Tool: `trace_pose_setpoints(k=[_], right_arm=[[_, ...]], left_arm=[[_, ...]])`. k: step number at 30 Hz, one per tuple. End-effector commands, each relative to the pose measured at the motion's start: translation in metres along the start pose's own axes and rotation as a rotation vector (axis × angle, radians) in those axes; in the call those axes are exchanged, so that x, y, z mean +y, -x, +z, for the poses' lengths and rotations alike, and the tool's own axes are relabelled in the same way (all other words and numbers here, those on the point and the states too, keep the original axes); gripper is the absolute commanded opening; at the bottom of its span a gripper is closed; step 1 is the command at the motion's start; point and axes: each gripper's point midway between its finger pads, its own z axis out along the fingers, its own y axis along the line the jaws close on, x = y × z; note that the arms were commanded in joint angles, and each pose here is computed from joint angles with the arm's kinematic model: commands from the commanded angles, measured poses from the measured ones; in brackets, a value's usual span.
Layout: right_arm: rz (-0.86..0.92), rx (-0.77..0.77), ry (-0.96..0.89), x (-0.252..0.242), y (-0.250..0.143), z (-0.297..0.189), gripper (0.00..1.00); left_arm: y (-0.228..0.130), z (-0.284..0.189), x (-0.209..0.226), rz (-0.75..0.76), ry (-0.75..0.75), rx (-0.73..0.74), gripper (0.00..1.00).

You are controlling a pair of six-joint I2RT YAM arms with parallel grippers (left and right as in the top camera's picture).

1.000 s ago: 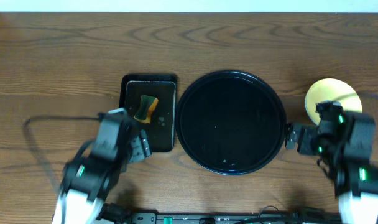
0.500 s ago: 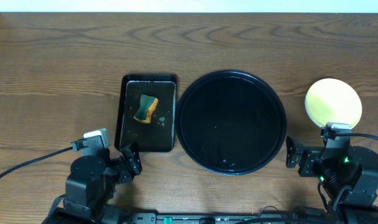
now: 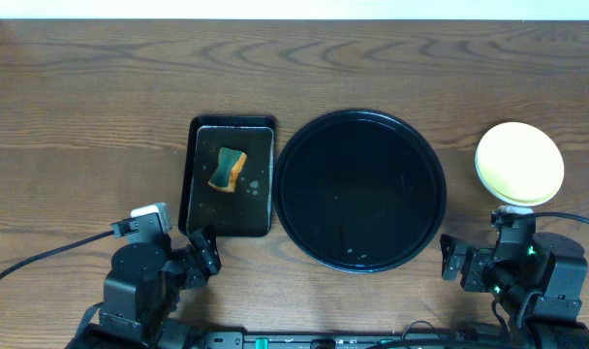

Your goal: Clean dirty plates on tray and stack at the side

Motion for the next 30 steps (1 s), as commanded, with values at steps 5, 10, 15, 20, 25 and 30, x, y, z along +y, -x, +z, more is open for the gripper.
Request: trace_pose_setpoints(k=[5,10,15,20,25,30], right_arm=[[-0.097,-0.119,0.026,0.008,0.011,0.006,0.99],[-0.252,-0.447,0.138,0.039,0.051,0.001,0.99],[-0.299,-0.762,0.189,0.051,0.075,-0.006,0.99],[-0.283,-0.921,0.147,0.041,0.078,-0.003,0.99],[-0.439,-0.89,0.047,0.033,0.064,0.023,0.99],[-0.473,-0.764,0.026,0.026,0.04,0.052,0.99]], left_arm=[[-0.003,0.003,0.003,-0.003,0.01,0.008,0.81],[-0.003,0.003,0.003,-0.003,0.01,0.009,0.81],[-0.003,0.003,0.003,-0.003,0.01,0.009,0.81],[-0.003,0.003,0.003,-0.003,0.01,0.009,0.81],[-0.003,0.003,0.003,-0.003,0.01,0.009,0.81],[-0.003,0.003,0.003,-0.003,0.01,0.008,0.81]])
